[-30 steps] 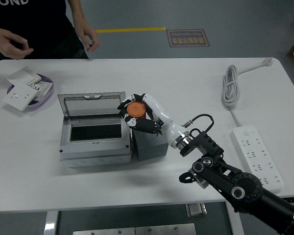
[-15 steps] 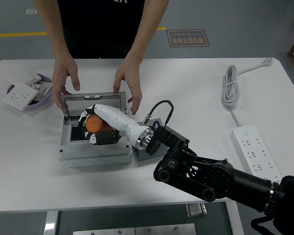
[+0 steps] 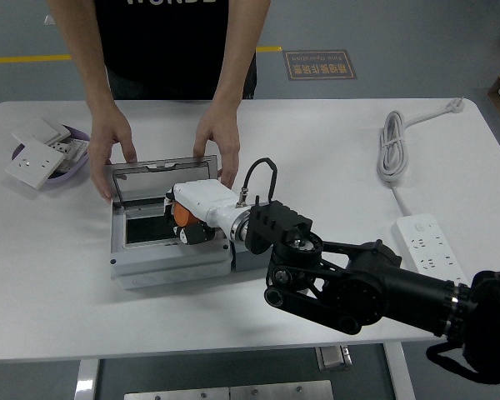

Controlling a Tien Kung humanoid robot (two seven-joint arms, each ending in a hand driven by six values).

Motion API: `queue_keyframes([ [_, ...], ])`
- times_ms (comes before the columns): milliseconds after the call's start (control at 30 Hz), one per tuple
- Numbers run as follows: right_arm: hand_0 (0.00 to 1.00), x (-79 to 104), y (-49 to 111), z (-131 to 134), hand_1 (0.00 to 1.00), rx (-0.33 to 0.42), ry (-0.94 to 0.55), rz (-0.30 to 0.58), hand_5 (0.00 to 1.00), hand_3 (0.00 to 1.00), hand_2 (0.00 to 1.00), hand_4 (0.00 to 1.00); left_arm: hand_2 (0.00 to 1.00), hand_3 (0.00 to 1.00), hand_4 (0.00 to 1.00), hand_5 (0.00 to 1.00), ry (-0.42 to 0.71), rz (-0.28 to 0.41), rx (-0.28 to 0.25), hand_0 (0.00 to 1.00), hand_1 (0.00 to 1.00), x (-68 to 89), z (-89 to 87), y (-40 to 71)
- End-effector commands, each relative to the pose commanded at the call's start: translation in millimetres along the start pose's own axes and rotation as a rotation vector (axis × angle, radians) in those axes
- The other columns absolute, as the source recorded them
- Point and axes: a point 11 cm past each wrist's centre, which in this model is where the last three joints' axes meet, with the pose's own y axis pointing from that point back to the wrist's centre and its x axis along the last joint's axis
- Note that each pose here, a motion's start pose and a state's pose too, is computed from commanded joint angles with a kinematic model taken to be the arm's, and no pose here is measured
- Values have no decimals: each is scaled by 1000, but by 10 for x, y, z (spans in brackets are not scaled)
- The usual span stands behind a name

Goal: Pick up the cylinder from the cube,place it in the box,flap close box

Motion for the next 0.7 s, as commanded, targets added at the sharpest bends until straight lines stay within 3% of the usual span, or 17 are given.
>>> queue_keyframes([
  [33, 440, -2, -2, 1, 481, 0, -7, -2, 2, 376, 486, 47, 854, 951, 2, 2, 0, 0, 0, 923, 852, 1, 1, 0],
  [67, 731, -3, -4, 1, 582, 0, -15, -2, 2, 561, 599, 2, 854, 951, 2, 2, -1, 0, 0, 923, 852, 2, 0, 0],
  [233, 731, 29, -7, -18, 582, 10, -51, 17, 2, 561, 599, 2, 854, 951, 2, 2, -1, 2, 3, 923, 852, 9, -7, 0],
  [267, 759, 39, -7, -22, 629, 13, -56, 23, 69, 628, 640, 2, 854, 951, 2, 2, -1, 2, 3, 923, 852, 11, -8, 0],
  [433, 759, 87, 0, -71, 629, 32, -80, 48, 69, 628, 640, 2, 854, 951, 2, 2, -1, 6, 6, 923, 852, 25, -9, 0],
  [467, 783, 93, 2, -81, 686, 36, -83, 51, 207, 689, 693, 406, 854, 951, 2, 2, 0, 7, 6, 923, 852, 26, -7, 0],
  [633, 783, 102, 10, -129, 686, 50, -87, 50, 207, 689, 693, 406, 854, 951, 2, 2, -1, 7, 5, 923, 852, 29, 3, 1],
  [667, 802, 101, 10, -132, 705, 50, -86, 48, 217, 715, 731, 525, 854, 951, 2, 2, -2, 7, 4, 923, 852, 30, 4, 1],
  [700, 802, 99, 10, -134, 705, 50, -85, 44, 217, 715, 731, 525, 854, 951, 2, 2, -2, 8, 4, 923, 852, 33, 6, 1],
])
